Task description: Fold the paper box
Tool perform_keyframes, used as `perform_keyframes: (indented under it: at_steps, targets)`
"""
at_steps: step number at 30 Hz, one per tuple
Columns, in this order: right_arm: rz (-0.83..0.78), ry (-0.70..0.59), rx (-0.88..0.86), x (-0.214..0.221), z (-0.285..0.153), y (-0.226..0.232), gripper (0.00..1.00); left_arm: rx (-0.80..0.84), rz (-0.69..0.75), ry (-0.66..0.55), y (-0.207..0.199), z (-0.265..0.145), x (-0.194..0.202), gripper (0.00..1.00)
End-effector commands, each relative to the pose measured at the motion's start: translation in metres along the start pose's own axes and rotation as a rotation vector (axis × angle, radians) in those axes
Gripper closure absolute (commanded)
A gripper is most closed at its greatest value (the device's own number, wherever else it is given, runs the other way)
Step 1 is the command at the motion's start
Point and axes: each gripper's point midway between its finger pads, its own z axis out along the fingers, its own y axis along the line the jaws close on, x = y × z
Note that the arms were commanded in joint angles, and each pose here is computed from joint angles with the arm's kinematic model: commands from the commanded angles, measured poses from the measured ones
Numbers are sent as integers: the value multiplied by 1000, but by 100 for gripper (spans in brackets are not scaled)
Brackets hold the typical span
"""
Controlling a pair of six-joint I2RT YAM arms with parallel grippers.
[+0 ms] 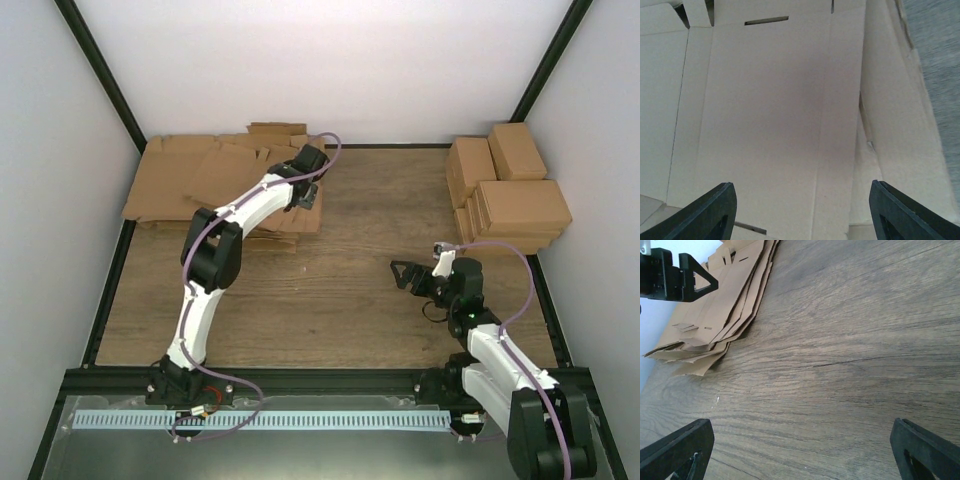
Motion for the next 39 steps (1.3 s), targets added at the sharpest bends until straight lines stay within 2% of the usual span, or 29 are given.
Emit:
perform_keyframes:
  at_steps: [1, 8, 19, 21, 24, 31, 34, 39]
  targets:
    - [-15, -34, -24, -16, 0, 11, 0, -72, 51, 33, 10, 9, 4, 25]
    - [-14, -33, -21, -16, 1, 10, 0, -62, 79, 84, -2, 32, 22, 30]
    - [-14, -31, -19, -16, 1, 10, 0, -95, 88, 124, -7, 51, 39, 29]
    - [-14, -31, -20, -16, 1, 10, 0, -152, 99, 115, -2, 50, 38, 34]
    - [-13, -31, -17, -16, 1, 10, 0, -265, 125, 100, 9, 47, 37, 47]
    - [-12, -29, -14, -16, 2, 9, 0, -360, 123, 104, 21, 48, 41, 75]
    - [-11, -27, -11, -16, 2, 9, 0, -399, 116, 75, 27, 42, 34, 81]
    - [-13, -29, -6, -16, 2, 8, 0, -463, 96, 38, 39, 43, 30, 81]
